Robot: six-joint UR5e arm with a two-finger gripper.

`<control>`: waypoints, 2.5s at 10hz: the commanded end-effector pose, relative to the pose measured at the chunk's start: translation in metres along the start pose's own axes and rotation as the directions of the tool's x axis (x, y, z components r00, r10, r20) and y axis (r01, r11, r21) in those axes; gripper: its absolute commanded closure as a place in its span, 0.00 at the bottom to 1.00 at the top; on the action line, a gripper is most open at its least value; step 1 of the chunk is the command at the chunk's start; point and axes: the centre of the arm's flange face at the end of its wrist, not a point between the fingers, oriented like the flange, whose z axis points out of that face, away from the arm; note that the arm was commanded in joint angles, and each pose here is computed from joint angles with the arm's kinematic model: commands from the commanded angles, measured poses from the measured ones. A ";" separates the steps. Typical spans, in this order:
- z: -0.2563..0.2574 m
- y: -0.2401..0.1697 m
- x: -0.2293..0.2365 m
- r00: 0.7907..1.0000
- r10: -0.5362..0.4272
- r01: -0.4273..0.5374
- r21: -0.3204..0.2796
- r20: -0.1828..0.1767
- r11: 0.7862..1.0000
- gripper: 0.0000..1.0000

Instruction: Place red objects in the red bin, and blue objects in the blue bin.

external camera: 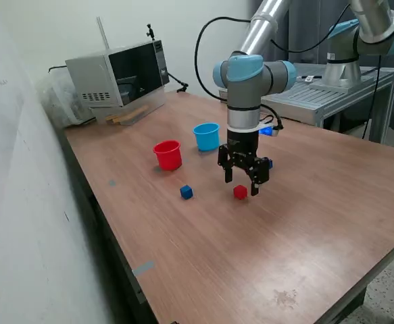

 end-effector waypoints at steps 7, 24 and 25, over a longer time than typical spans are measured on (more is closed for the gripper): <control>-0.050 0.015 -0.008 0.998 -0.058 0.059 -0.050 0.015 0.997 1.00; -0.087 0.026 -0.293 0.969 0.220 -0.214 -0.059 0.112 0.975 1.00; -0.088 0.027 -0.293 0.969 0.220 -0.214 -0.065 0.111 0.975 1.00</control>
